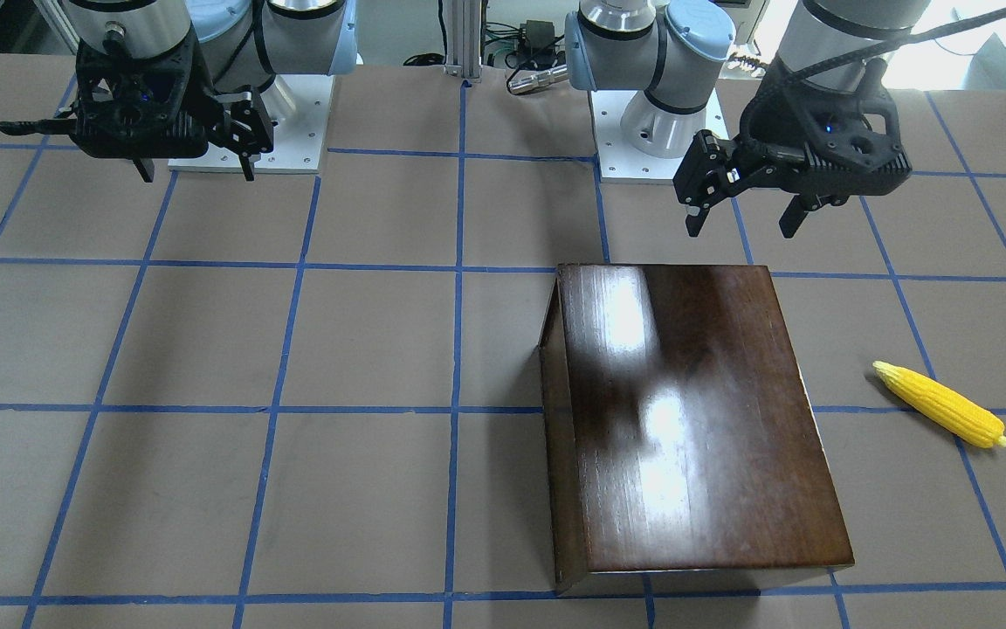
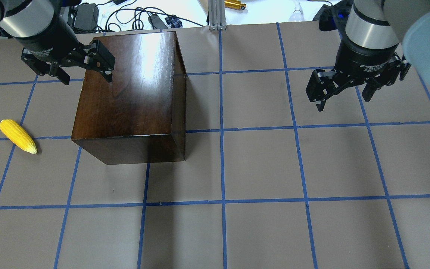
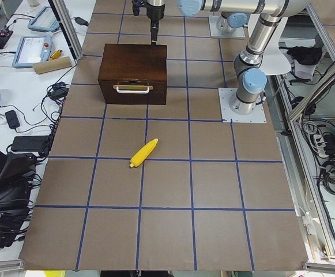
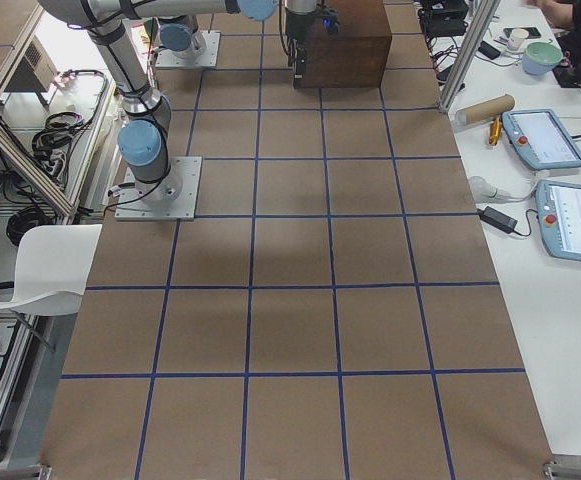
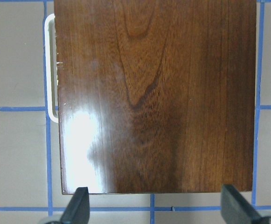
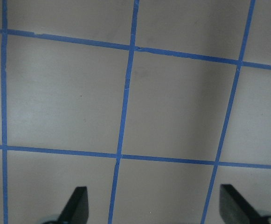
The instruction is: Open drawer and put corn inside
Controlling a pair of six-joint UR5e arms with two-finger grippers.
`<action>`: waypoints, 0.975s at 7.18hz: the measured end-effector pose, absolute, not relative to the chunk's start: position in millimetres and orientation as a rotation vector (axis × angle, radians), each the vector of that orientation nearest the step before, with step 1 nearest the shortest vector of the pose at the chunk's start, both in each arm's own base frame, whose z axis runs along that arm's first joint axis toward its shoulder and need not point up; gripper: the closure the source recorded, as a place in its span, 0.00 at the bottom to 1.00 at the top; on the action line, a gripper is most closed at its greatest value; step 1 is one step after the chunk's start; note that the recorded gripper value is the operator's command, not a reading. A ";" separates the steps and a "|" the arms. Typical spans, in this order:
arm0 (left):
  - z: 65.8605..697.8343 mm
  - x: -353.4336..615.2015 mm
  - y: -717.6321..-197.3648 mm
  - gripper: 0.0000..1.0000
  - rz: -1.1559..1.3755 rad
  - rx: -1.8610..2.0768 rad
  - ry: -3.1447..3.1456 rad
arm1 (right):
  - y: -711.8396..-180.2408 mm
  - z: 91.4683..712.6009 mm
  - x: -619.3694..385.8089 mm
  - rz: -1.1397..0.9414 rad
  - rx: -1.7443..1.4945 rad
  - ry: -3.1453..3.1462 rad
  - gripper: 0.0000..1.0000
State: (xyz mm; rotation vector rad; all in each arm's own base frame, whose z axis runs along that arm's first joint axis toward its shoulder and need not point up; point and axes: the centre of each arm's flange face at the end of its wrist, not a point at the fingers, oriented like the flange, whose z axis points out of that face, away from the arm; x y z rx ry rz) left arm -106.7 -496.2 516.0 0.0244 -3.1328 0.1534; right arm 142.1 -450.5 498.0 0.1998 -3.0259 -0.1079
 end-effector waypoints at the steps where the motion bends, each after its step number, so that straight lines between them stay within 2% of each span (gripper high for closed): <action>1: 515.9 -106.3 -496.8 0.00 0.156 0.025 -3.133 | -450.4 498.1 142.1 -0.108 0.200 -3.026 0.00; 7: 517.3 -106.2 -496.3 0.00 0.161 0.025 -3.133 | -450.5 498.1 142.1 -0.108 0.200 -3.026 0.00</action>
